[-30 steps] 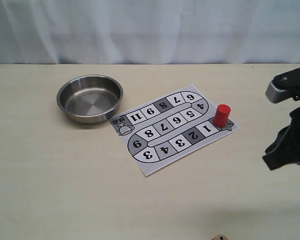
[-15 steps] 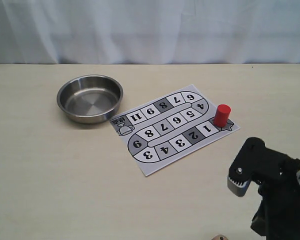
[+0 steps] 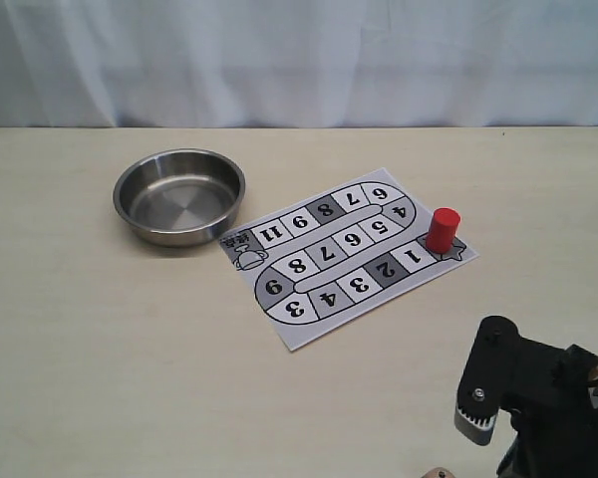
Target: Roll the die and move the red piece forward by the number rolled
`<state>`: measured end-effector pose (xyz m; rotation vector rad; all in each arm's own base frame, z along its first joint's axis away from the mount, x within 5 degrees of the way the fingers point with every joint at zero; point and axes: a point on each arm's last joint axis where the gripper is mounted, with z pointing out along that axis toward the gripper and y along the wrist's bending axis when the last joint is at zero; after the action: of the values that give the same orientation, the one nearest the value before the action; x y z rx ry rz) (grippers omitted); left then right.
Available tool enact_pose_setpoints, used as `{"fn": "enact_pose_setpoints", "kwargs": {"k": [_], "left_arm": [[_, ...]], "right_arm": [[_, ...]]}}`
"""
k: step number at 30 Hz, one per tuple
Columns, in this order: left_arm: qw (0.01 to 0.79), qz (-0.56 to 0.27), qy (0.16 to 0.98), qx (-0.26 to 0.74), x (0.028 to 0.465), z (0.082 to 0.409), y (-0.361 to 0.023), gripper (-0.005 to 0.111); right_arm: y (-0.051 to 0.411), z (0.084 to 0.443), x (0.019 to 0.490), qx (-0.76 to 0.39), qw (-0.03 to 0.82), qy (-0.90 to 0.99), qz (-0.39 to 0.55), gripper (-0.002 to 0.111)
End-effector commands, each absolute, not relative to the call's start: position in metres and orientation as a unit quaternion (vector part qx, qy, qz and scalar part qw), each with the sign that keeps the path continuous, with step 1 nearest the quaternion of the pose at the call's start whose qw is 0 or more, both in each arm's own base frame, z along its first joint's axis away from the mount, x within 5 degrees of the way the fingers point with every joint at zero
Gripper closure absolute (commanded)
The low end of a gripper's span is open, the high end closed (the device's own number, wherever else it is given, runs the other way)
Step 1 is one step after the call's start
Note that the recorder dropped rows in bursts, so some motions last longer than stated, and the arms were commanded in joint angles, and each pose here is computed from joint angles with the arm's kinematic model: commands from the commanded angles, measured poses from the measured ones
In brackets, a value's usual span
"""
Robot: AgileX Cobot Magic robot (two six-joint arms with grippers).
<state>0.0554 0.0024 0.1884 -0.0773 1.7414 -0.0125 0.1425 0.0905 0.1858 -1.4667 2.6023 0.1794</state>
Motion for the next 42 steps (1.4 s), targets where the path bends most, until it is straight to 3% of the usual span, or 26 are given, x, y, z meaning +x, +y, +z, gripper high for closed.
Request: {"fn": "enact_pose_setpoints", "kwargs": {"k": [1, 24, 32, 37, 40, 42], "left_arm": [[0.650, -0.006, 0.759, -0.033, 0.055, 0.191, 0.002, 0.107], [0.650, -0.005, 0.759, -0.033, 0.055, 0.191, 0.002, 0.107], [0.650, -0.006, 0.759, -0.033, 0.055, 0.191, 0.002, 0.107], [0.650, -0.006, 0.759, -0.033, 0.055, 0.191, 0.002, 0.107], [0.650, -0.006, 0.759, -0.033, 0.055, 0.191, 0.002, 0.107], [0.650, -0.006, 0.759, -0.033, 0.055, 0.191, 0.002, 0.107]], "right_arm": [[0.092, 0.176, 0.144, -0.494, 0.060, 0.865, 0.061, 0.104], [0.097, 0.172, 0.150, -0.481, 0.035, 0.873, 0.069, 0.104], [0.099, 0.202, 0.182, -0.372, 0.103, 0.922, 0.008, 0.104], [0.090, 0.210, 0.205, -0.286, 0.195, 0.937, -0.038, 0.104], [0.081, 0.217, 0.222, -0.216, 0.254, 0.942, -0.020, 0.097], [0.067, 0.221, 0.237, -0.173, 0.276, 0.945, -0.019, 0.081]]}}
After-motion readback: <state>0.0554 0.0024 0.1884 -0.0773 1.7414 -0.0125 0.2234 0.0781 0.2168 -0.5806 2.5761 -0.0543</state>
